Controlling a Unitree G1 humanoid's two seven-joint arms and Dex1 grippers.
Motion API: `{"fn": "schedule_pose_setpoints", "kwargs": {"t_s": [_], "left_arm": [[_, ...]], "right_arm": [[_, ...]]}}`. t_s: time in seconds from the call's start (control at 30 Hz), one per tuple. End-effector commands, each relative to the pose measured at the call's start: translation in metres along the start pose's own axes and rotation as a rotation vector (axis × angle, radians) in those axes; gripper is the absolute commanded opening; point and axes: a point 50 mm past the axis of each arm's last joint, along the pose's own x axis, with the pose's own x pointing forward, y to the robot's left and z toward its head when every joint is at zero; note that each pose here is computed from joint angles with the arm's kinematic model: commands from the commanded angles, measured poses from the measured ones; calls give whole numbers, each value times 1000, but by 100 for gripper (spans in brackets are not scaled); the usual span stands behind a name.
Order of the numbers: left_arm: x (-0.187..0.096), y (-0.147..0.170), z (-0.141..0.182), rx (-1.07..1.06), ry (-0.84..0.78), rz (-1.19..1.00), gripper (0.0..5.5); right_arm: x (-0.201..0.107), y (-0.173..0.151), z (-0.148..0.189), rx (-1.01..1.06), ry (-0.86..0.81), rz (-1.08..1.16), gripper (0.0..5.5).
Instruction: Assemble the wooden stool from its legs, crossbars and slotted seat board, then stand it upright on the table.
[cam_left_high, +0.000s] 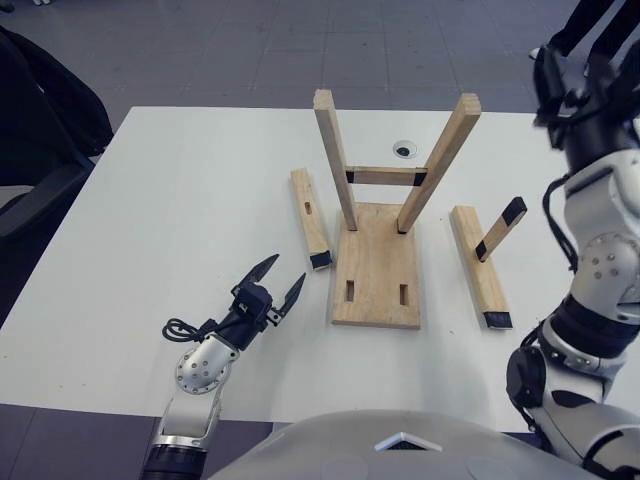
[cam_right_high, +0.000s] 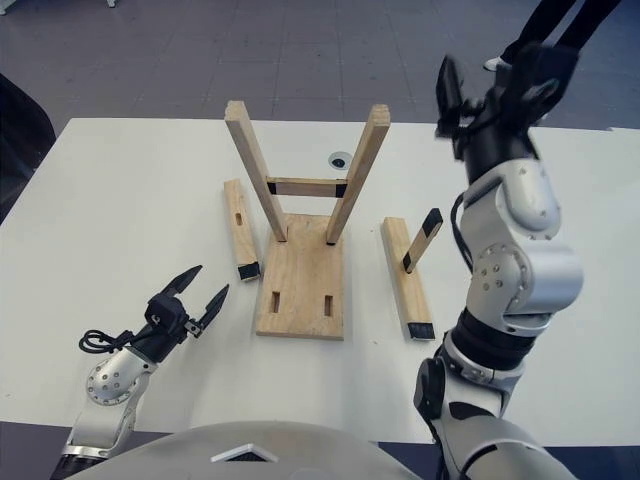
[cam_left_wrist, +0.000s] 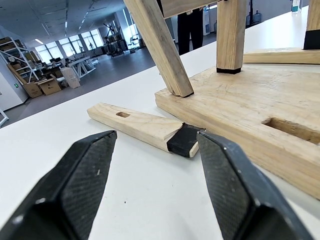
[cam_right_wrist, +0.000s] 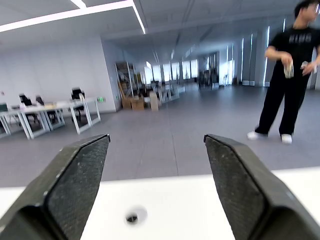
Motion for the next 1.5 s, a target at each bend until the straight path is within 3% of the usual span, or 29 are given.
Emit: {"fn": "schedule_pose_setpoints", "kwargs": {"t_s": [0.03,0.1,0.13,0.3,0.53,0.6,0.73,0.93,1.07,1.13,1.43,1.5], "left_arm": [[0,1,0,16,2,-11,297],[0,1,0,16,3,-14,297],[0,1,0,16,3,-13,297],[1,2,1,14,4,-10,297],[0,0,3,12,3,-4,297],[-1,0,3,12,3,1,297],[-3,0,5,13,5,11,297],[-11,-4,3,5,27,22,297],[-13,-3,3,9,36,18,297],[-12,-3,3,12,38,15,297],[-10,-5,3,10,36,-2,297],[-10,-4,2,10,36,-2,297]], "right_arm": [[-15,-14,-75,31,306,-45,350],[-18,-24,-93,62,376,-68,350],[-13,-26,-86,72,350,-63,350],[2,-13,-33,95,171,-2,350],[-8,0,55,9,-151,40,350],[-14,-3,61,-26,-168,34,350],[-36,-12,31,-83,-66,15,350],[-106,-23,-32,-179,141,56,350],[-137,-32,-65,-144,320,60,350],[-144,-39,-81,-89,428,50,350],[-149,-40,-112,-142,625,84,499],[-149,-40,-117,-165,660,73,505]]}}
